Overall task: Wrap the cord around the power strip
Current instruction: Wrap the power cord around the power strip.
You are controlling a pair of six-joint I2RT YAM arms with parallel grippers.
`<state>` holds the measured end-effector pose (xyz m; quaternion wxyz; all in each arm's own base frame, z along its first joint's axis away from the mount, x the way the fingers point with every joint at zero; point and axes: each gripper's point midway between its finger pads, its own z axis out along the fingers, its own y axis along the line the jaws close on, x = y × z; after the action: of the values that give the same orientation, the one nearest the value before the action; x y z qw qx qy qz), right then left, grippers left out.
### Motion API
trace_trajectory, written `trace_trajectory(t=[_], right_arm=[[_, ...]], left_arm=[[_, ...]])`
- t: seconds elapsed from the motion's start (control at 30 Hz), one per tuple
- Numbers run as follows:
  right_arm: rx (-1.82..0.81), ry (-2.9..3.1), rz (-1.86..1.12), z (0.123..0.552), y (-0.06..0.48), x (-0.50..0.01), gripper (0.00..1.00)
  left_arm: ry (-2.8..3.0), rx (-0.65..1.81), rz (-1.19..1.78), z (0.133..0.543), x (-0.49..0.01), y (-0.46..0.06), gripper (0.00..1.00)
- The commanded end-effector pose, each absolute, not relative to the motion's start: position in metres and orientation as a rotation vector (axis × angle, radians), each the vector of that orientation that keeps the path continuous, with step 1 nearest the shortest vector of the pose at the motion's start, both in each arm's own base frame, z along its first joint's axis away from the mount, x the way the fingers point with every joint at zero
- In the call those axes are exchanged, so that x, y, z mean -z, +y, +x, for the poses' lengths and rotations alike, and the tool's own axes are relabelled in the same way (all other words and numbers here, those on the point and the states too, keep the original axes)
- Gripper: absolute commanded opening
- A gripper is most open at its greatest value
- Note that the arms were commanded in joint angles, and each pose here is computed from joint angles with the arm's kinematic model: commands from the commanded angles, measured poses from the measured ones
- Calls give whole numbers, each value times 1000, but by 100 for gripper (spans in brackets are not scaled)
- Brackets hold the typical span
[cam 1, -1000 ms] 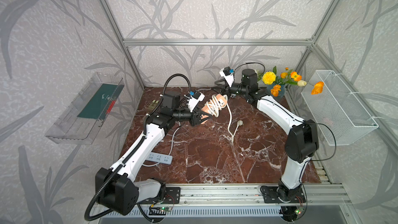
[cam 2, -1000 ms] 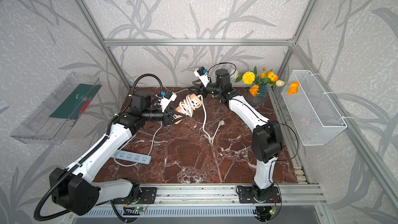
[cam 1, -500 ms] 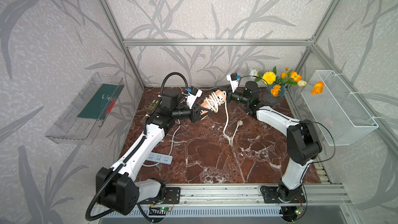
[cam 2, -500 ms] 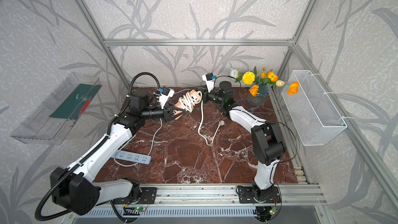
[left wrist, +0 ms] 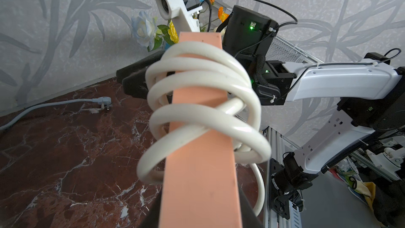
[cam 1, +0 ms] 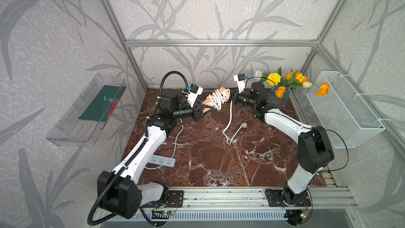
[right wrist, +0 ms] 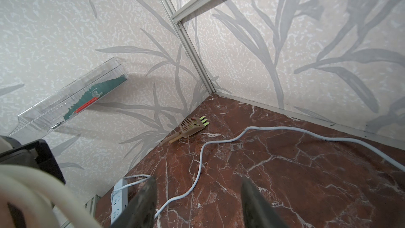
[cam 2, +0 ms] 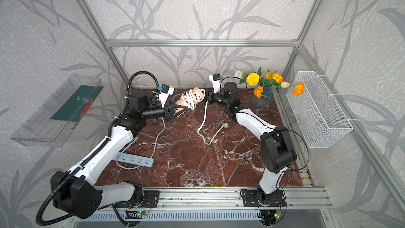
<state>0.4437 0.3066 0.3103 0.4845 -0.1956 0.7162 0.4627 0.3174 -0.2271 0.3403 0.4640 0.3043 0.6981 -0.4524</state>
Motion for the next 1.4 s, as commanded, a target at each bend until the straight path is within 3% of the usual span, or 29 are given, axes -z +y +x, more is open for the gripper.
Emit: trace_trajectory(t=[0.0,0.3,0.43,0.63,0.87,1.0,1.37], right_arm=[[-1124,1904,-466,443,305,-300,60],[-1507,1939,-318,437,313,-343,62],[-1523,1893,-238,440,298,-369,63],[-1649,1655,-162,442,284,-394,78],[-1478,1704,-126,449,292,-368,79],[-1507,1683,-118,451,283,-341,80],[-1482,1771,-276,400,275,-290,83]], left_arm=[[1455,1025,812,308,-403,-221,0],[1452,1002,725,320,-405,-211,0],[1484,999,719,318,-391,-206,0],[1468,1068,674,313,-388,-202,0],[1409,1117,677,301,-414,-203,0],[1390,1119,669,297,-425,-202,0],[1403,1060,668,300,-433,-198,0]])
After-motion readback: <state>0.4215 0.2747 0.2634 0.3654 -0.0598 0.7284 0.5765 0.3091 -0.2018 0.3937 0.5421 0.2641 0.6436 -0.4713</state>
